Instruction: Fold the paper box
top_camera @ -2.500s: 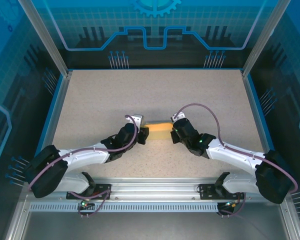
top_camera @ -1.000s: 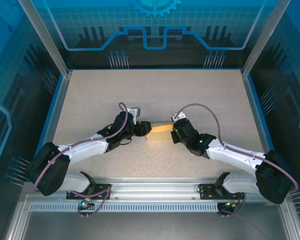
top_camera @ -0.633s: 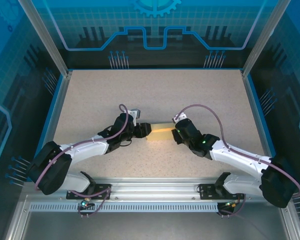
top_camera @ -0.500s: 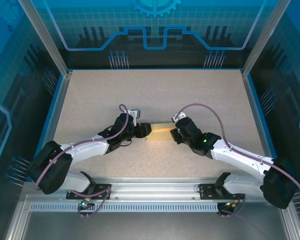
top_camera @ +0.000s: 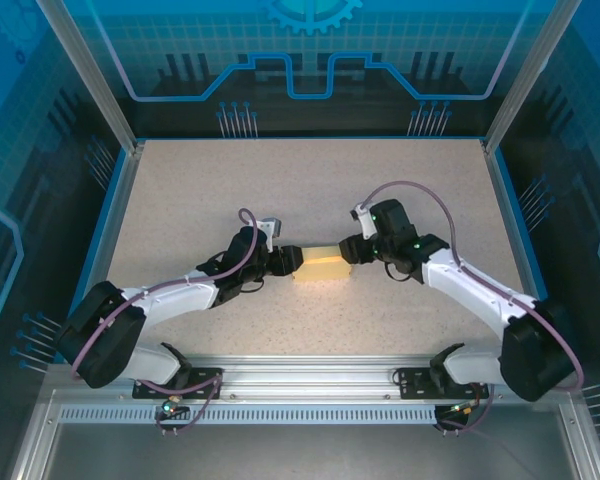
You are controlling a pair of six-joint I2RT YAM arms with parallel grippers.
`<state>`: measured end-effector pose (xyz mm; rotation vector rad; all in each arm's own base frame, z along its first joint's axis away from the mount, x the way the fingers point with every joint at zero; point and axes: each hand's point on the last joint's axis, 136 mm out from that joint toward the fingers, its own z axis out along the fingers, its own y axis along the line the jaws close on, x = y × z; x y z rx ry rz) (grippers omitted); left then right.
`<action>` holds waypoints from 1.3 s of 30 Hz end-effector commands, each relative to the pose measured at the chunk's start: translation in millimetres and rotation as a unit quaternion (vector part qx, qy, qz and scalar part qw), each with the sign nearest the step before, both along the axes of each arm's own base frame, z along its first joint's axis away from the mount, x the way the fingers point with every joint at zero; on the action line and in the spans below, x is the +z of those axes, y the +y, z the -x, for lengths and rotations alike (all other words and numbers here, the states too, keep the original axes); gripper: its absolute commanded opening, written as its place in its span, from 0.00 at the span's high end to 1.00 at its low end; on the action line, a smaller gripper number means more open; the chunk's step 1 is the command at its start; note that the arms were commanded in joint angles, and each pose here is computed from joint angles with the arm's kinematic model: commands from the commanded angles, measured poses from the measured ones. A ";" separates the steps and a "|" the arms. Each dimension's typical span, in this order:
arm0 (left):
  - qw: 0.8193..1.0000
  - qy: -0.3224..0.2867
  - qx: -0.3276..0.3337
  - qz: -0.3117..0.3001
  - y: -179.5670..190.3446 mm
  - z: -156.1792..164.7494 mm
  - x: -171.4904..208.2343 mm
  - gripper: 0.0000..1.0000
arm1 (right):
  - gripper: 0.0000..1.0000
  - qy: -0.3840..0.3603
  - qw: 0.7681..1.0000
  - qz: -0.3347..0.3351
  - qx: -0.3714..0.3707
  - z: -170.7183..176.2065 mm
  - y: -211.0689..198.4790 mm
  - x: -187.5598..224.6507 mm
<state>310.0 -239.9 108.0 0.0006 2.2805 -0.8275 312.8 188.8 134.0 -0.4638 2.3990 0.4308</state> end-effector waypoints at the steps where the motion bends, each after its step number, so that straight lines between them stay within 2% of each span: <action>1: 0.999 0.029 0.000 -0.022 6.3 10.4 -22.7 0.45 | 0.41 0.025 0.997 -0.067 0.036 -7.1 16.2 8.1; 7: 0.999 0.028 -0.001 -0.016 4.8 10.4 -20.3 0.45 | 0.43 0.065 0.991 -0.116 0.030 -14.7 11.5 -8.2; 9: 0.999 0.029 0.000 -0.016 5.2 10.9 -21.2 0.45 | 0.44 0.088 0.988 -0.122 0.021 -7.3 4.2 -26.1; 24: 0.999 0.033 0.005 -0.006 5.5 12.5 -26.2 0.44 | 0.54 0.144 0.980 -0.135 -0.011 22.0 -9.4 -81.1; 29: 0.999 0.034 0.006 -0.002 4.9 13.2 -25.9 0.44 | 0.54 0.132 0.979 -0.156 -0.001 16.8 -4.5 -64.3; 35: 0.999 0.031 0.006 -0.004 5.0 12.0 -25.3 0.44 | 0.45 0.092 0.976 -0.195 0.019 1.4 7.9 -16.0; 39: 1.000 0.029 0.006 -0.007 5.4 11.2 -25.8 0.44 | 0.43 0.089 0.976 -0.199 0.027 1.7 9.9 -6.9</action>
